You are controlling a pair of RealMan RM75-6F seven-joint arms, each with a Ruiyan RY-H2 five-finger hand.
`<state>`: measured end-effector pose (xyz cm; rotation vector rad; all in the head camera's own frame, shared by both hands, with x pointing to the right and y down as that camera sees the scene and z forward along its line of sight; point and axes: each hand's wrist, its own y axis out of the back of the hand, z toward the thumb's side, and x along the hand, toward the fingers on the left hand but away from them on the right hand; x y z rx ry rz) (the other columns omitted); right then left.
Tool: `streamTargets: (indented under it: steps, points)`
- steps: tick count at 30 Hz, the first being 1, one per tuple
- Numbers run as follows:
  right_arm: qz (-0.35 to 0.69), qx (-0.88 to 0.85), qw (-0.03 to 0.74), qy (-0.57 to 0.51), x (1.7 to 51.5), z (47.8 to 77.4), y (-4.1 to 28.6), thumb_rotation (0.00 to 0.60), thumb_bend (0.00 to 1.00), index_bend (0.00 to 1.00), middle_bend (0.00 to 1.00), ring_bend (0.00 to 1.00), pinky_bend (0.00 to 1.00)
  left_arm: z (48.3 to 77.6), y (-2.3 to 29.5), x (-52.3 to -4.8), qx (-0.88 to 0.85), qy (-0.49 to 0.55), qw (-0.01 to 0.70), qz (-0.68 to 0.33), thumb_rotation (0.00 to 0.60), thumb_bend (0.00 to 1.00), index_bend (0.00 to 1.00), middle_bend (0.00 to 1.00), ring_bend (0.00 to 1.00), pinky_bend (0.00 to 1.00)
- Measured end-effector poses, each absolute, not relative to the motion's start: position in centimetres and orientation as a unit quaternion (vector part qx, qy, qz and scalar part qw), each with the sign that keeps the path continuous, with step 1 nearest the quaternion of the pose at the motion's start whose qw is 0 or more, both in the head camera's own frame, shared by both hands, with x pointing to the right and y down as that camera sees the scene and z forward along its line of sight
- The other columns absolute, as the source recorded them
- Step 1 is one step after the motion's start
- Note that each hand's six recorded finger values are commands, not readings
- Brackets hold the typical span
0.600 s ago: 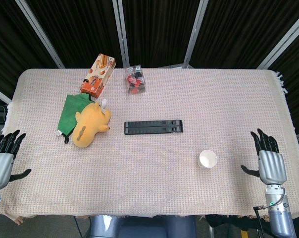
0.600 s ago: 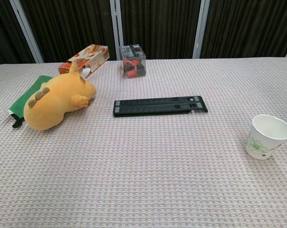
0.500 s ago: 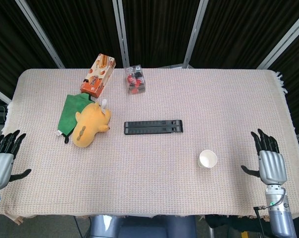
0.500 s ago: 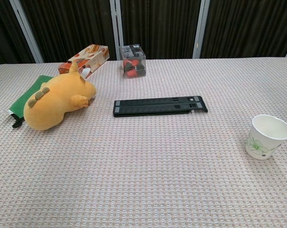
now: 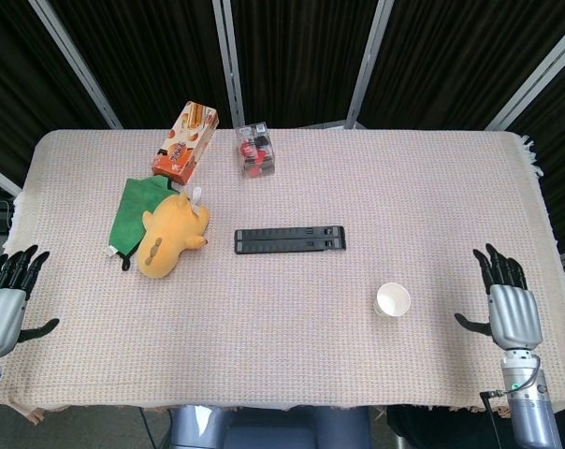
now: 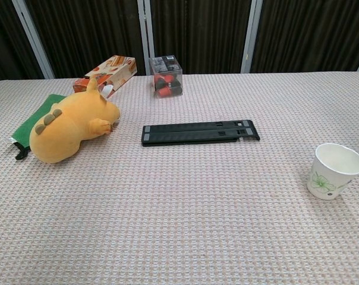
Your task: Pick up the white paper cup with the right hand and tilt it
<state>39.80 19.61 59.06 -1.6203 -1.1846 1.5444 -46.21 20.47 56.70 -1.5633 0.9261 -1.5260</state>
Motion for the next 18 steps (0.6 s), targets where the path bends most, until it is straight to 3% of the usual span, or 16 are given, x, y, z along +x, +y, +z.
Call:
streamTargets:
  steps: [2,4,6,8,18]
  points:
    - [0.579,-0.617,0.296,-0.442,39.5,59.0,19.7,0.6,0.1,0.09,0.0,0.0,0.0,56.7,20.5,-46.2,-0.611,0.362,0.375,-0.596,0.6,0.0,0.0,0.0,0.0,0.0]
    - [0.577,-0.627,0.29,-0.436,39.2,59.0,19.8,0.6,0.1,0.09,0.0,0.0,0.0,56.7,20.5,-46.2,-0.611,0.362,0.375,-0.596,0.6,0.0,0.0,0.0,0.0,0.0]
    - [0.572,-0.644,0.278,-0.427,38.5,58.8,20.0,0.6,0.09,0.0,0.0,0.0,0.0,56.6,20.5,-46.2,-0.61,0.361,0.376,-0.596,0.6,0.0,0.0,0.0,0.0,0.0]
    - [0.566,-0.666,0.261,-0.41,37.7,58.4,20.3,0.6,0.09,0.0,0.0,0.0,0.0,56.6,20.6,-46.2,-0.61,0.361,0.376,-0.596,0.6,0.0,0.0,0.0,0.0,0.0]
    - [0.553,-0.728,0.215,-0.345,34.1,58.9,20.5,0.6,0.09,0.13,0.0,0.0,0.0,56.7,20.5,-46.2,-0.611,0.36,0.376,-0.596,0.6,0.0,0.0,0.0,0.0,0.0]
